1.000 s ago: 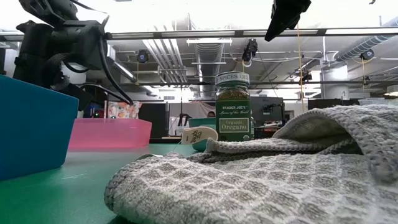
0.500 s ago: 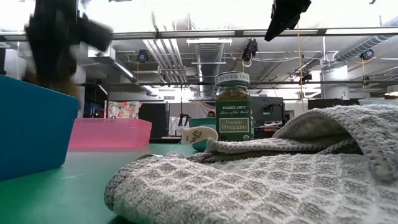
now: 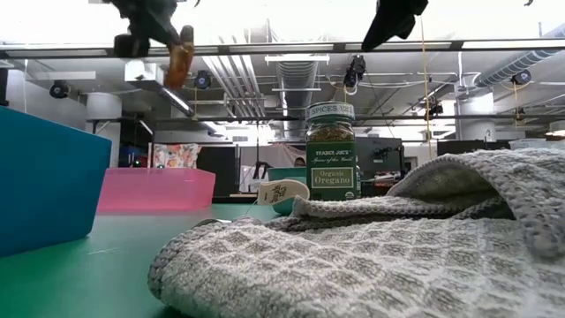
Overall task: Sort spices by type
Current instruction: Put the left orange seasoning pack into the red bin
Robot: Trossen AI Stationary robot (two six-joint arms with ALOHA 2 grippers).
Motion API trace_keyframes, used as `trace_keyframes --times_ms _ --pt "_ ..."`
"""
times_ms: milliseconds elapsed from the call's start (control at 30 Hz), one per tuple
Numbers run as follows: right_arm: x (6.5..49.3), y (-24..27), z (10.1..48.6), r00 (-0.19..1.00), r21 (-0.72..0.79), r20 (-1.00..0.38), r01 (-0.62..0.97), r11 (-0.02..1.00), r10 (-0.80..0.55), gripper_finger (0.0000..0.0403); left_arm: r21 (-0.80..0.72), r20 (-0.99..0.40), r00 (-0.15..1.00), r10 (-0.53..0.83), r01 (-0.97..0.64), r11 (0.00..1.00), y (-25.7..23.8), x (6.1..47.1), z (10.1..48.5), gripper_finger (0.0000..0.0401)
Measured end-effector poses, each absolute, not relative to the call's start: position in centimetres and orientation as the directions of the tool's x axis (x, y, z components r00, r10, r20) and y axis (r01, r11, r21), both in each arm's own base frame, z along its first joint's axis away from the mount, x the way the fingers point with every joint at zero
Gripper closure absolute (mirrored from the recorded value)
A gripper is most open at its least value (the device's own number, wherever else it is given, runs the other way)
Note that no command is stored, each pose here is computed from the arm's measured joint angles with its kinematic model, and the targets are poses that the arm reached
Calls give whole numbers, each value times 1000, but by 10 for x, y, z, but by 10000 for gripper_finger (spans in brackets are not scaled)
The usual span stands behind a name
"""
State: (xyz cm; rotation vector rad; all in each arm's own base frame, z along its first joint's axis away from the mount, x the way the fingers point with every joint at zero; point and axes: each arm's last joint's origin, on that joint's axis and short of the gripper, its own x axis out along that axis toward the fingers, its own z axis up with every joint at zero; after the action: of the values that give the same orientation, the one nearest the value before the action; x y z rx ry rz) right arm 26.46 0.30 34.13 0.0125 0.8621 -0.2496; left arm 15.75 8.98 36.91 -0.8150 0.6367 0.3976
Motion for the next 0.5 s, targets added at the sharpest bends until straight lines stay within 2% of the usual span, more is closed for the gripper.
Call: trace_keyframes --times_ms 100,200,267,400,500 --pt "266 -1 342 635 -85 -740 239 967 -222 390 -691 -584 811 41 -523 500 126 142 346 401" --pt "266 -2 343 634 -83 -740 246 966 -225 390 -742 -614 789 13 -583 331 150 125 306 401" --pt "266 -2 343 634 -82 -740 246 966 -225 390 -753 -629 778 -9 -606 255 156 115 282 401" --pt "266 -2 342 634 -70 -740 259 963 -224 390 -753 -638 770 -11 -621 220 158 109 256 401" --pt "266 -2 343 635 -70 -740 260 963 -224 390 -759 -626 780 4 -611 227 159 110 253 401"
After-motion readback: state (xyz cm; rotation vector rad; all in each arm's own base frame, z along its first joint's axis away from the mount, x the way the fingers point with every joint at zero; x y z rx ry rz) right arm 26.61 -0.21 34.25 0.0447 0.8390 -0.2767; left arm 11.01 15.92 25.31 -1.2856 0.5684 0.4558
